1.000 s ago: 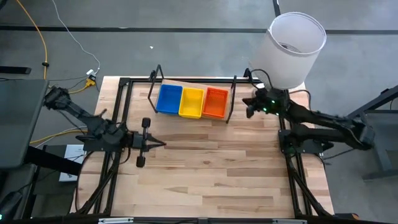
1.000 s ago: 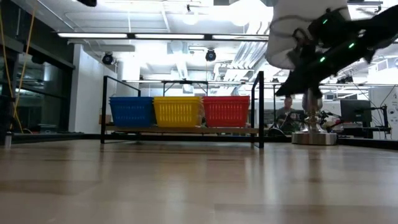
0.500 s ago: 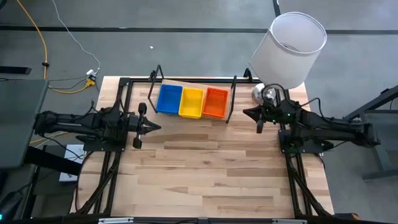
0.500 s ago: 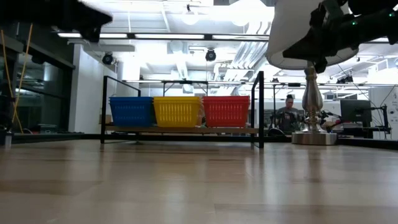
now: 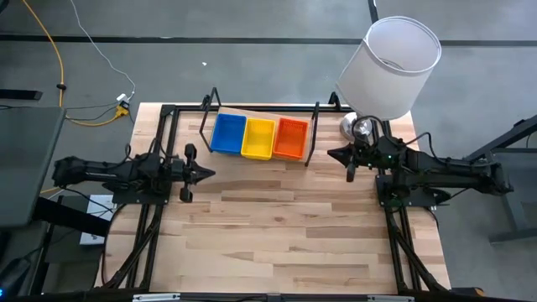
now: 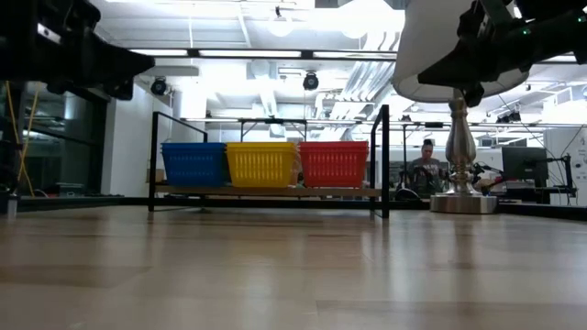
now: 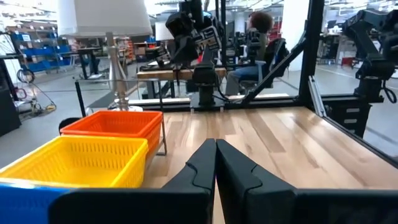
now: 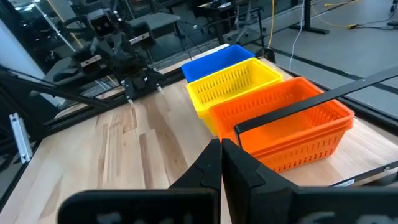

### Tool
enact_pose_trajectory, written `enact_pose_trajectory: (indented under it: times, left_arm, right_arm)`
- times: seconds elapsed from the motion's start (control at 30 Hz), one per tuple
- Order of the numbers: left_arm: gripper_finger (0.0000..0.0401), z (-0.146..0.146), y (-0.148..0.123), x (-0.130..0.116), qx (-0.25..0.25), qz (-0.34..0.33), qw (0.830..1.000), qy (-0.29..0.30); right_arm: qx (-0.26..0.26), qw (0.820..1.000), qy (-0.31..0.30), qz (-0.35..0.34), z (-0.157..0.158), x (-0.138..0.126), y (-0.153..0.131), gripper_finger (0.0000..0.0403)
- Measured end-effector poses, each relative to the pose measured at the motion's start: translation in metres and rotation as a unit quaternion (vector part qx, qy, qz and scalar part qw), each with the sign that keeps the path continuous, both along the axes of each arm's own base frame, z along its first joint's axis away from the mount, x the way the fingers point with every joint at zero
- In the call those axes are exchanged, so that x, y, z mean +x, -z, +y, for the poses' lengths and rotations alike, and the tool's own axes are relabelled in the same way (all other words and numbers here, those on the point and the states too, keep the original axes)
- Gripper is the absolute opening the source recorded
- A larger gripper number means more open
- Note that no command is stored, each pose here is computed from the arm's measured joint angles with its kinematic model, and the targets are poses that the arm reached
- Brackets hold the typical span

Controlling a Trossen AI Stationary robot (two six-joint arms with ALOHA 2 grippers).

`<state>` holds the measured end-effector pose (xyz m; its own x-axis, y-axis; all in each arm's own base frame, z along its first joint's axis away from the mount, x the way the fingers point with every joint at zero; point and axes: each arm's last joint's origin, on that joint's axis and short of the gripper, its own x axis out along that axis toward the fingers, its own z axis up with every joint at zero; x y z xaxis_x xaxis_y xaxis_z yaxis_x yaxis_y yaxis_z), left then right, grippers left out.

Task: Stack baskets on shelf by color
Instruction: Return to Home Position

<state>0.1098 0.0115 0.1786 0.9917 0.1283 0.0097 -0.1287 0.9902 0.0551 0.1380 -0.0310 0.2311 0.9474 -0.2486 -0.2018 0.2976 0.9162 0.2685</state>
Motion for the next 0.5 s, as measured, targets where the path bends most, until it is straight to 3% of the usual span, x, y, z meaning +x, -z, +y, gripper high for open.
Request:
enact_pose_trajectory:
  times: [0.17,0.5]
  left_arm:
    - [0.0,0.0,0.013,-0.002,-0.015,0.016,1.0,-0.01]
    - [0.0,0.0,0.012,-0.003,-0.028,0.011,1.0,-0.005]
  right_arm:
    - [0.008,1.0,-0.027,0.008,0.002,0.0,0.002,0.0]
    - [0.017,0.996,-0.082,0.038,0.015,0.001,0.008,0.0]
